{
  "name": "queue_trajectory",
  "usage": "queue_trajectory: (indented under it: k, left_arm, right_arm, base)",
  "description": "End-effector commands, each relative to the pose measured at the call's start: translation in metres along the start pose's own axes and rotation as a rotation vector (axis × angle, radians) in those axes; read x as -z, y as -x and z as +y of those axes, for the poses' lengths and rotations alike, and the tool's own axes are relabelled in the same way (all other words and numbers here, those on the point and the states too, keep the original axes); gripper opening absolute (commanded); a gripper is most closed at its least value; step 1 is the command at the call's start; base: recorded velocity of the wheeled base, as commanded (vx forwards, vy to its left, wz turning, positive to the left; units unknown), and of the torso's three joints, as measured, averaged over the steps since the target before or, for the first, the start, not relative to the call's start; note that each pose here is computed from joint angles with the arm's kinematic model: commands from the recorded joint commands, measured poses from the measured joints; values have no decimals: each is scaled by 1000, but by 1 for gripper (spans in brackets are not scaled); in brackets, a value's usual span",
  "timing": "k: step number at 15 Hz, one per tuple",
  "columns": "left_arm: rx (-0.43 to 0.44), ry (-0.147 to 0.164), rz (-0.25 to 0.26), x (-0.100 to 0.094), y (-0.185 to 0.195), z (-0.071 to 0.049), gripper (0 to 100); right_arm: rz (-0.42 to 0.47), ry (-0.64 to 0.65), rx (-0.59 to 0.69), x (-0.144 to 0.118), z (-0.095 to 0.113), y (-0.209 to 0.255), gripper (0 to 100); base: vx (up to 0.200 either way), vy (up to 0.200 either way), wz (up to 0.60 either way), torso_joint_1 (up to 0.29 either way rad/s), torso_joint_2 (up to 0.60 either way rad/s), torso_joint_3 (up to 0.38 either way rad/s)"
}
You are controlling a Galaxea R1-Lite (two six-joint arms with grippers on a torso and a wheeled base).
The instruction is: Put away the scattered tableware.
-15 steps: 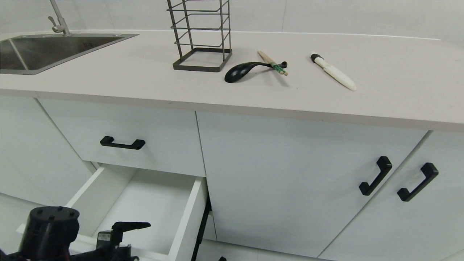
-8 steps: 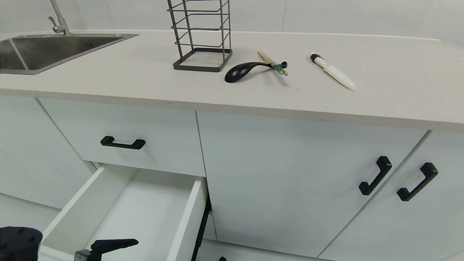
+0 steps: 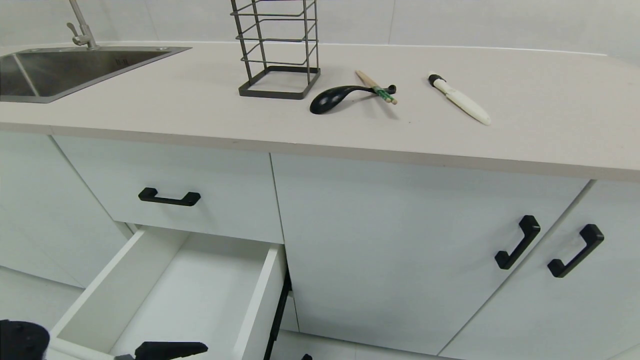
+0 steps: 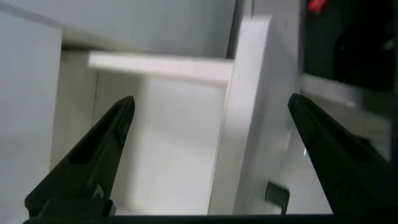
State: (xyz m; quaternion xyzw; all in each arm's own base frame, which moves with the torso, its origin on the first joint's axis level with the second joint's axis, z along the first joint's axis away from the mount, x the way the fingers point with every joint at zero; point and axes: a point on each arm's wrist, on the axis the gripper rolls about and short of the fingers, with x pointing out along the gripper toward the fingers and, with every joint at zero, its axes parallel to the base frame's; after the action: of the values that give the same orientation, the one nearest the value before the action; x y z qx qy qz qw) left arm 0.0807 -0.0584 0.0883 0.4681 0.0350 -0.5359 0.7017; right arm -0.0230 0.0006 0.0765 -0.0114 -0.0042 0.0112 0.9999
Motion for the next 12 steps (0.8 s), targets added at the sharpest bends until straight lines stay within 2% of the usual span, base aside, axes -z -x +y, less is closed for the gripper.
queue_trajectory:
  k: [1, 2, 3, 4, 5, 6, 7, 9, 10, 11, 12]
  left_arm:
    - [11, 2, -164, -20, 7, -2, 100]
    - [-38, 119, -192, -23, 16, 0, 100]
    - [-88, 305, -210, -23, 24, 1, 100]
    - [-119, 428, -215, -22, 28, 2, 100]
    - [-264, 753, -245, -20, 45, 4, 100]
    - [-317, 978, -251, -18, 51, 5, 100]
    - [-336, 1090, -252, -17, 53, 6, 100]
    - [-378, 1228, -236, -12, 54, 7, 100]
    - [-436, 1308, -192, -4, 53, 4, 100]
    - [-482, 1331, -163, 3, 52, -4, 100]
    - [-518, 1315, -160, 4, 53, -9, 100]
  right_arm:
    - [0, 0, 0, 0, 0, 0, 0]
    - [0, 0, 0, 0, 0, 0, 0]
    - [0, 0, 0, 0, 0, 0, 0]
    - [0, 0, 0, 0, 0, 0, 0]
    - [0, 0, 0, 0, 0, 0, 0]
    - [0, 0, 0, 0, 0, 0, 0]
    - [0, 0, 0, 0, 0, 0, 0]
    - [0, 0, 0, 0, 0, 0, 0]
    - [0, 0, 0, 0, 0, 0, 0]
    - [0, 0, 0, 0, 0, 0, 0]
    - [0, 0, 0, 0, 0, 0, 0]
  base:
    - [0, 0, 0, 0, 0, 0]
    - [0, 0, 0, 0, 0, 0]
    - [0, 0, 0, 0, 0, 0]
    - [0, 0, 0, 0, 0, 0]
    - [0, 0, 0, 0, 0, 0]
    - [0, 0, 0, 0, 0, 0]
    - [0, 0, 0, 0, 0, 0]
    - [0, 0, 0, 0, 0, 0]
    - [0, 0, 0, 0, 0, 0]
    - [0, 0, 0, 0, 0, 0]
    - [0, 0, 0, 0, 0, 0]
